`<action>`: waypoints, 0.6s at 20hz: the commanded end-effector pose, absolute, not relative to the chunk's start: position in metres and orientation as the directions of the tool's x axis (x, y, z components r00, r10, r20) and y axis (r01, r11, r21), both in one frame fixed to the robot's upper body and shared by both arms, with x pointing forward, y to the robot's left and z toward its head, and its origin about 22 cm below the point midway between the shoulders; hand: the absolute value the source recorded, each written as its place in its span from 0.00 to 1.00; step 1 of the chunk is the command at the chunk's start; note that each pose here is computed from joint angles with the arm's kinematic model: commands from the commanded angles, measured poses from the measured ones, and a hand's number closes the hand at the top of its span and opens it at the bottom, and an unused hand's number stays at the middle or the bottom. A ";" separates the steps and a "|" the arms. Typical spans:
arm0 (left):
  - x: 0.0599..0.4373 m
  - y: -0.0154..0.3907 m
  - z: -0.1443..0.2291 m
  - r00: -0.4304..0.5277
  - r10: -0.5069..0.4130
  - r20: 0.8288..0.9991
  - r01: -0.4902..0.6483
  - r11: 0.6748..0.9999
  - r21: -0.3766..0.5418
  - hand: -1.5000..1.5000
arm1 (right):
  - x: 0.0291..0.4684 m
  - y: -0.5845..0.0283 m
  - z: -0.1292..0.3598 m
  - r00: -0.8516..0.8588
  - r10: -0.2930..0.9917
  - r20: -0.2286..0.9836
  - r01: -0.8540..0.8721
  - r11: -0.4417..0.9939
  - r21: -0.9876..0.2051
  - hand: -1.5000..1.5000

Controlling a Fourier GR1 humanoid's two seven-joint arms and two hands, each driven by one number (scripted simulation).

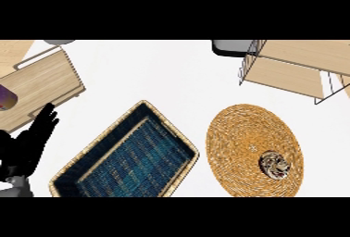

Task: Pick the bell pepper from the placemat and place it in the tiered shelf

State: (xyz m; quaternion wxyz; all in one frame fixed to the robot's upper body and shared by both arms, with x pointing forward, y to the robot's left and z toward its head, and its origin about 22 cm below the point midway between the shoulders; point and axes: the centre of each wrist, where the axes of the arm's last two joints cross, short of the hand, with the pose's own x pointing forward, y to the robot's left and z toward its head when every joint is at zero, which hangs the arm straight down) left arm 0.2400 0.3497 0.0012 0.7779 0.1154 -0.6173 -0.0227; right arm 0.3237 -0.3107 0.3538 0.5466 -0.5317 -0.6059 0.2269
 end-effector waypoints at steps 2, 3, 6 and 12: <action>0.229 0.345 -0.002 0.228 -0.176 0.958 -0.105 0.973 0.204 0.50 | 0.352 -0.345 0.336 0.186 0.889 0.418 0.399 0.320 -0.859 1.00; 0.226 0.350 0.006 0.241 -0.190 0.952 -0.104 0.970 0.219 0.50 | 0.358 -0.339 0.350 0.189 0.874 0.448 0.401 0.348 -0.848 1.00; 0.234 0.336 0.008 0.227 -0.169 0.959 -0.099 0.976 0.196 0.50 | 0.384 -0.328 0.318 0.188 0.872 0.452 0.405 0.351 -0.844 1.00; 0.241 0.332 -0.004 0.225 -0.180 0.958 -0.095 0.974 0.206 0.50 | 0.398 -0.370 0.306 0.235 0.858 0.457 0.365 0.358 -0.859 1.00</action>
